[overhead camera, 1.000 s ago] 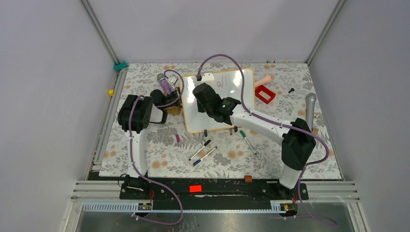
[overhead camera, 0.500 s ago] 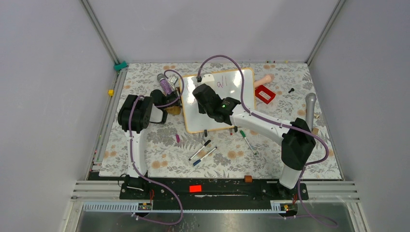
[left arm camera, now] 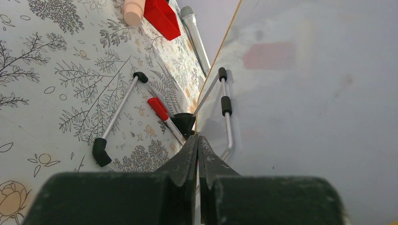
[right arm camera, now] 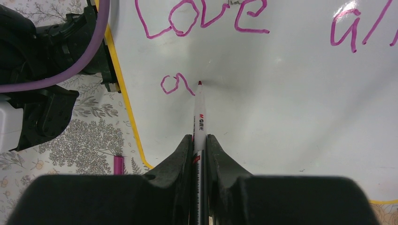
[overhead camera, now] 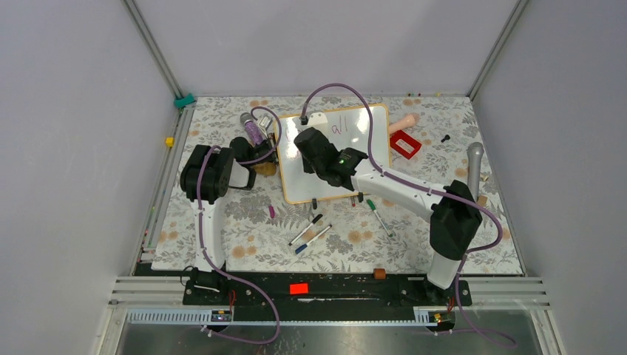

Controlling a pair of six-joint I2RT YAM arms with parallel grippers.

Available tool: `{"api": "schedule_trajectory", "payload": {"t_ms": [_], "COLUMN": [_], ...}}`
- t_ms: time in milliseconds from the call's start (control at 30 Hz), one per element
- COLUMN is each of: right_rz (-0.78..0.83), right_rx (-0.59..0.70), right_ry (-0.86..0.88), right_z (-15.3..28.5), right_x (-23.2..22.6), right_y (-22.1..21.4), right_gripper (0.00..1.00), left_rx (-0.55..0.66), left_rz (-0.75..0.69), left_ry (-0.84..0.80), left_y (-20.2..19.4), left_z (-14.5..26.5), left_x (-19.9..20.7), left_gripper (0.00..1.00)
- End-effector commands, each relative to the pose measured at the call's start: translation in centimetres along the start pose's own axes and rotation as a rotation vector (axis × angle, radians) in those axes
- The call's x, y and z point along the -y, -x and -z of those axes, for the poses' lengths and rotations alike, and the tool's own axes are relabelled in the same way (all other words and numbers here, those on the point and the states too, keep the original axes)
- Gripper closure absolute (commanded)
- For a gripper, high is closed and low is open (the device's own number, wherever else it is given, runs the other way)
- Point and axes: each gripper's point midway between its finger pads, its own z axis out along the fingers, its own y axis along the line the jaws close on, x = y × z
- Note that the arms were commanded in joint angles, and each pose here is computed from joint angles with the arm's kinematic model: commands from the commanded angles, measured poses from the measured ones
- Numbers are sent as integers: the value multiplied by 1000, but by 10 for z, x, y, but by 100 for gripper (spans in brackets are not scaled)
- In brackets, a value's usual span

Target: Write a sentence on the whiteboard

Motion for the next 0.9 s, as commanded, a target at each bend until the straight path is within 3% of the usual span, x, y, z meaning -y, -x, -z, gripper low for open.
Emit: {"api": "schedule_trajectory", "payload": {"t_ms": [0,867], "right_rz": [-13,-3], "right_rx": [47,29], "right_ry": [-8,-23], "right_z": [2,-2], "right_x": [-6,-4], "right_y": [20,19], "right_gripper": [100,100], "left_rx": [10,12], "left_rz": [-120,-119], "left_ry": [-50,-49], "left_y": [12,12], "left_z": [-5,-5], "left_x": [21,21], "left_gripper": [100,100]}}
